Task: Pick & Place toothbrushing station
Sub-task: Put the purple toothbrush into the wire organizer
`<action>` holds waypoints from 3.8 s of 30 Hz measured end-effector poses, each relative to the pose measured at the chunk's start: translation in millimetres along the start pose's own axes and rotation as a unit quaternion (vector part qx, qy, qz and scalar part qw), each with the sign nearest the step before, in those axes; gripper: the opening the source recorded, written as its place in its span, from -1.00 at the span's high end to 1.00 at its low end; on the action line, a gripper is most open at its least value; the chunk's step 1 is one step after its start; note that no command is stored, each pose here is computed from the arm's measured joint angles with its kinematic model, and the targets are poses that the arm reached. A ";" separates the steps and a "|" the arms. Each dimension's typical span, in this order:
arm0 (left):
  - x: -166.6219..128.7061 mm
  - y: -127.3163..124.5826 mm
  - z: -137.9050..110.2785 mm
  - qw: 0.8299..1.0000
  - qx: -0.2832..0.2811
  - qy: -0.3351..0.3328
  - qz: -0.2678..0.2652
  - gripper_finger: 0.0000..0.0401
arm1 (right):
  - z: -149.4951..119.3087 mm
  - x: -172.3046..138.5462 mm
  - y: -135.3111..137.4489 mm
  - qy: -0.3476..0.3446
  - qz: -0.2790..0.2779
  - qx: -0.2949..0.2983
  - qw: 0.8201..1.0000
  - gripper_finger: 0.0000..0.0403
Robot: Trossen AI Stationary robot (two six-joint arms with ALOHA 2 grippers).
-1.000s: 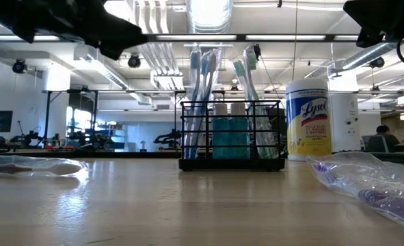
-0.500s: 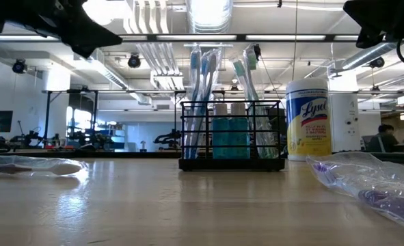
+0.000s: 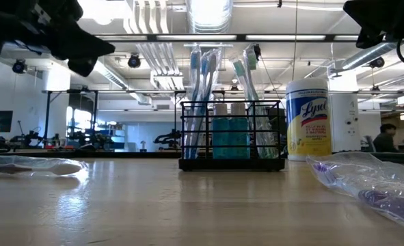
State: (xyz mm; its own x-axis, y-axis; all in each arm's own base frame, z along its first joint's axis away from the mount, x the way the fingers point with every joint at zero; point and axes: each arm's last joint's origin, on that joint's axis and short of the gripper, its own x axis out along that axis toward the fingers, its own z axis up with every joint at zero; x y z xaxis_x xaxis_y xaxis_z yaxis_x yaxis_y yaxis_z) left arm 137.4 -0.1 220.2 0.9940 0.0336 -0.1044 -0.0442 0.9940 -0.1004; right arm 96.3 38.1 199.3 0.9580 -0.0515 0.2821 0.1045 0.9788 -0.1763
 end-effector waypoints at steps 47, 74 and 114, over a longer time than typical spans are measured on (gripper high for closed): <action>-19.3 3.5 -42.4 0.995 -0.007 -0.085 -0.044 0.99 | 0.0 0.0 -0.1 0.000 0.000 0.009 1.000 0.96; 21.7 -58.4 65.5 0.938 -0.027 0.344 0.045 0.87 | -0.4 0.1 0.1 0.002 0.000 0.025 1.000 0.96; 107.9 -105.3 -49.8 0.783 0.029 0.617 0.075 -0.03 | -0.8 0.3 0.4 0.003 0.001 0.024 1.000 0.96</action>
State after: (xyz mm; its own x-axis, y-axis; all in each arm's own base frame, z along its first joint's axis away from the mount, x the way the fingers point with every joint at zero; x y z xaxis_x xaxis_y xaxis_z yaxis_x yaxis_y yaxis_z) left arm 244.3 -106.3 170.2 0.1234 0.0586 -0.9906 -0.1110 0.9928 0.0449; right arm 96.9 38.3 198.6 0.9598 -0.0512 0.2761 0.0902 0.9873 -0.1306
